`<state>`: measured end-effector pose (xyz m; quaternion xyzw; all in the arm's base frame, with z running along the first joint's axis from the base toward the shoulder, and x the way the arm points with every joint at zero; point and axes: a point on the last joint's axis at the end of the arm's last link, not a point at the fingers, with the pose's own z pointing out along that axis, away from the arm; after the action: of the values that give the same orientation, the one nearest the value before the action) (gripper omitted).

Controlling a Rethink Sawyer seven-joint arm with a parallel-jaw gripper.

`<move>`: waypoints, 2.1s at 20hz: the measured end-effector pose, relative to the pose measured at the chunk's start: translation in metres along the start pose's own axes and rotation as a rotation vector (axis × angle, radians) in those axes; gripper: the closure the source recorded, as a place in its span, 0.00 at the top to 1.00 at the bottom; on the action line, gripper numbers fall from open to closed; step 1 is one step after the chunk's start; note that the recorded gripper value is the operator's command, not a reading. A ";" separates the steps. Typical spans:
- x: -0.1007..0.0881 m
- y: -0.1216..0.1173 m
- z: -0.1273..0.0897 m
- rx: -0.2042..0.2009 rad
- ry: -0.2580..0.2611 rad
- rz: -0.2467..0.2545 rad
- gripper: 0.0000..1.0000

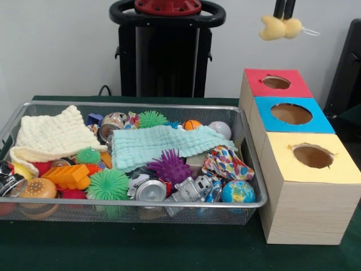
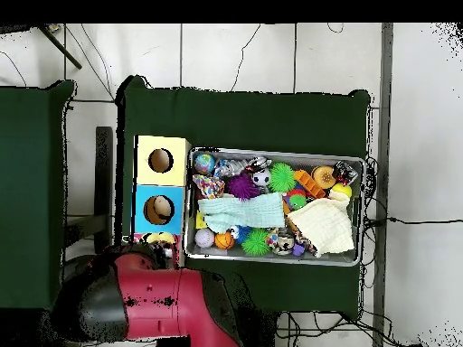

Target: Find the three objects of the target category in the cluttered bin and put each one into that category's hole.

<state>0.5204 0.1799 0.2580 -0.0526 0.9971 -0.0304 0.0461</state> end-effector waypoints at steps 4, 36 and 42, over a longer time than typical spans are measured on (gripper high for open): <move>-0.001 -0.001 -0.008 0.000 -0.016 0.004 0.00; 0.053 0.003 0.012 -0.012 0.086 0.006 0.00; 0.053 0.003 0.012 -0.011 0.086 0.005 0.00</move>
<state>0.4685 0.1762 0.2410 -0.0489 0.9984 -0.0272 0.0028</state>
